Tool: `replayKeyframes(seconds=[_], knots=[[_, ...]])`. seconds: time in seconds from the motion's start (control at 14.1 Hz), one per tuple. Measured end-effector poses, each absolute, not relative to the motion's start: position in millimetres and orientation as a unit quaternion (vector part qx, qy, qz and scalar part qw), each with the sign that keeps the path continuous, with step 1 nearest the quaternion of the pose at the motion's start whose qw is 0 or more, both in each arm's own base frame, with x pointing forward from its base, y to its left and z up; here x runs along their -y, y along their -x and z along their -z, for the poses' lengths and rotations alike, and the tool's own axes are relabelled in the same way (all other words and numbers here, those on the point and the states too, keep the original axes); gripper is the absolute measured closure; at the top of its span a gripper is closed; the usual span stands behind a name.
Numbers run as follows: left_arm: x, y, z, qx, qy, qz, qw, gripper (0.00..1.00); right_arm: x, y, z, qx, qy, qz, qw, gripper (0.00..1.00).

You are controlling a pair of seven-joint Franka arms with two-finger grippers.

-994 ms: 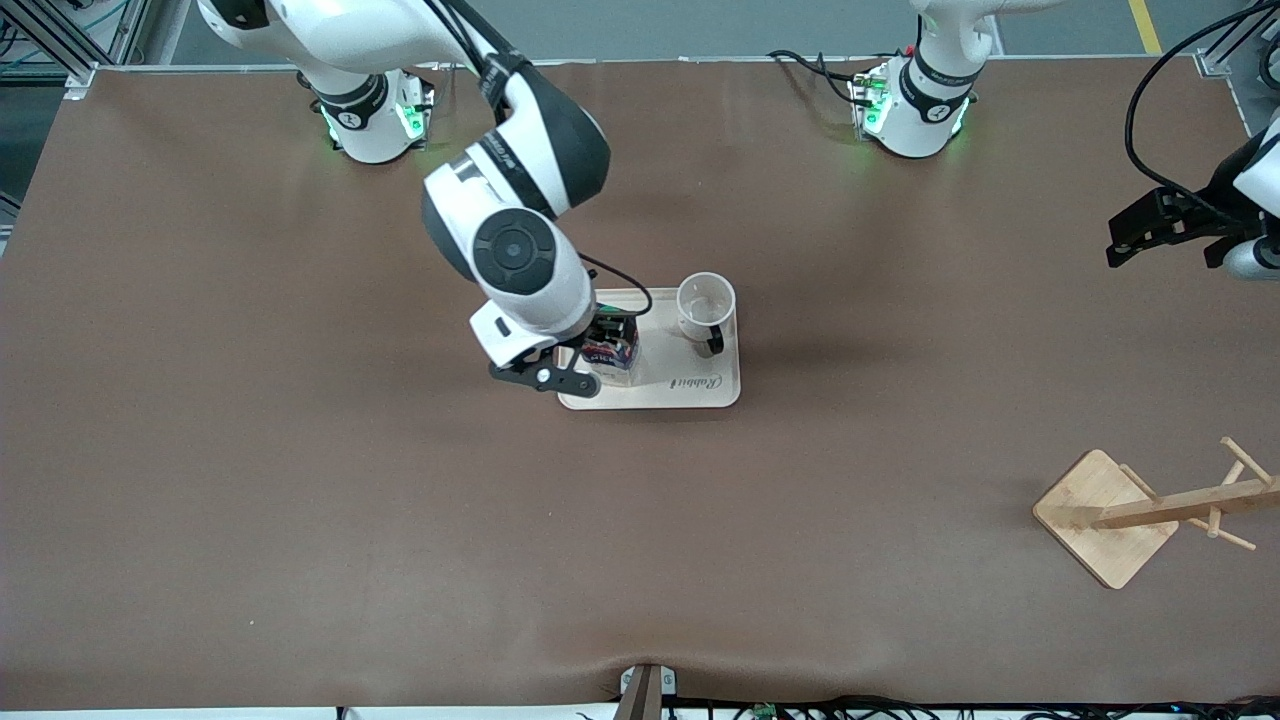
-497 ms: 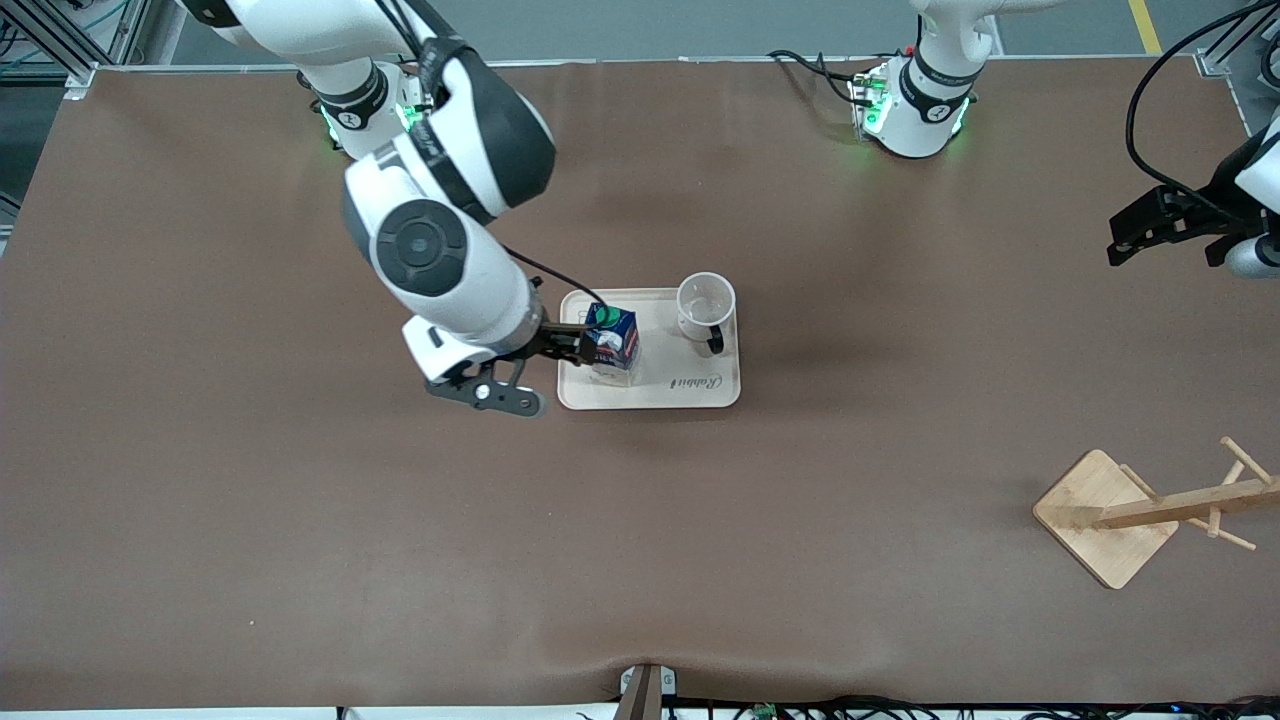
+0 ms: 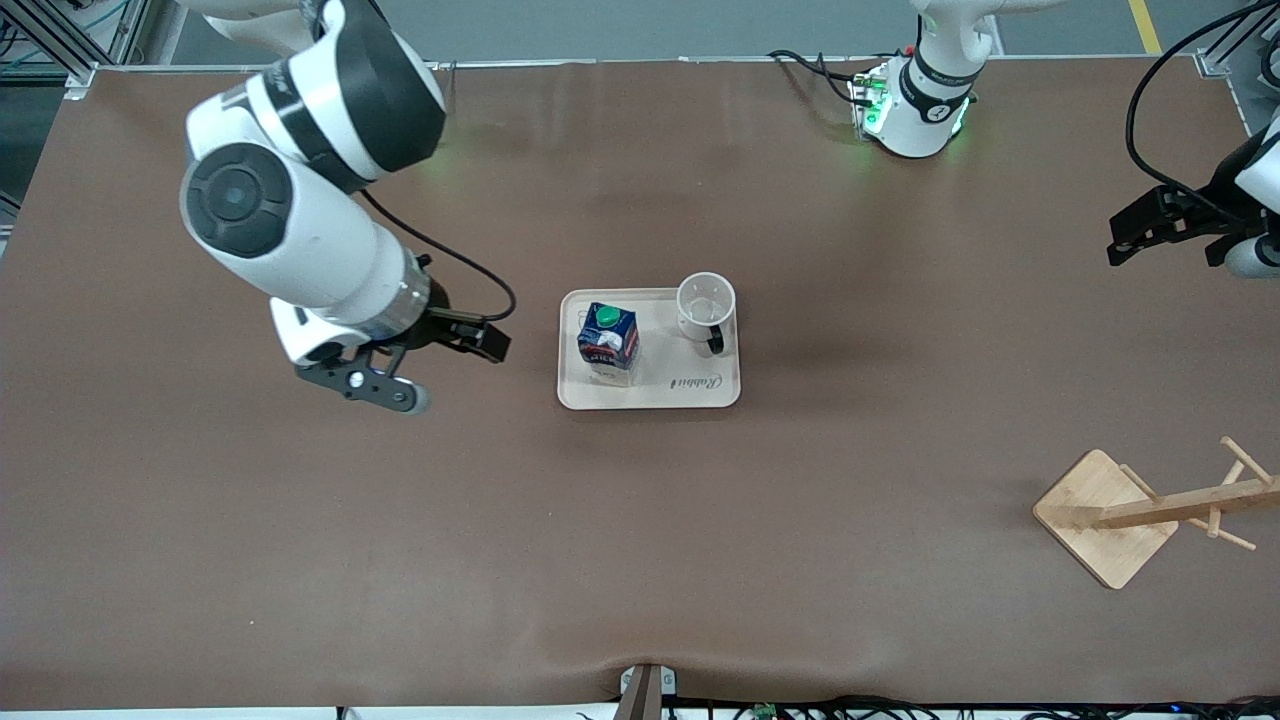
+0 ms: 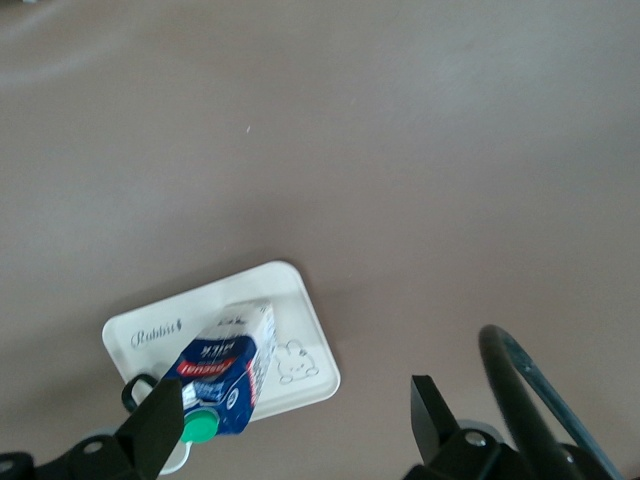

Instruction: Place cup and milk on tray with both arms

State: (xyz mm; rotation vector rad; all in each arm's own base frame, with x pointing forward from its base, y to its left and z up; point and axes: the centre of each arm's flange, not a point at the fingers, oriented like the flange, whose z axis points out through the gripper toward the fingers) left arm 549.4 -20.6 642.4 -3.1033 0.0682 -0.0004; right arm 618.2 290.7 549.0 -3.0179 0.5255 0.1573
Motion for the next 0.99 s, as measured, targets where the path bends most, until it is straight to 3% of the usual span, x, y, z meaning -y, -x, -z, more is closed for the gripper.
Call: replayKeyframes(seconds=[0.5,0.99], knots=[[20,-549,-642,-0.022,1.000,0.000,0.019,0.00,-202,-619,-597,-0.209,0.976,-0.052,0.025,0.00],[20,-543,-654,-0.020,1.000,0.011,0.020,0.00,-63,-616,-616,-0.145,0.988,-0.058,0.016,0.00]])
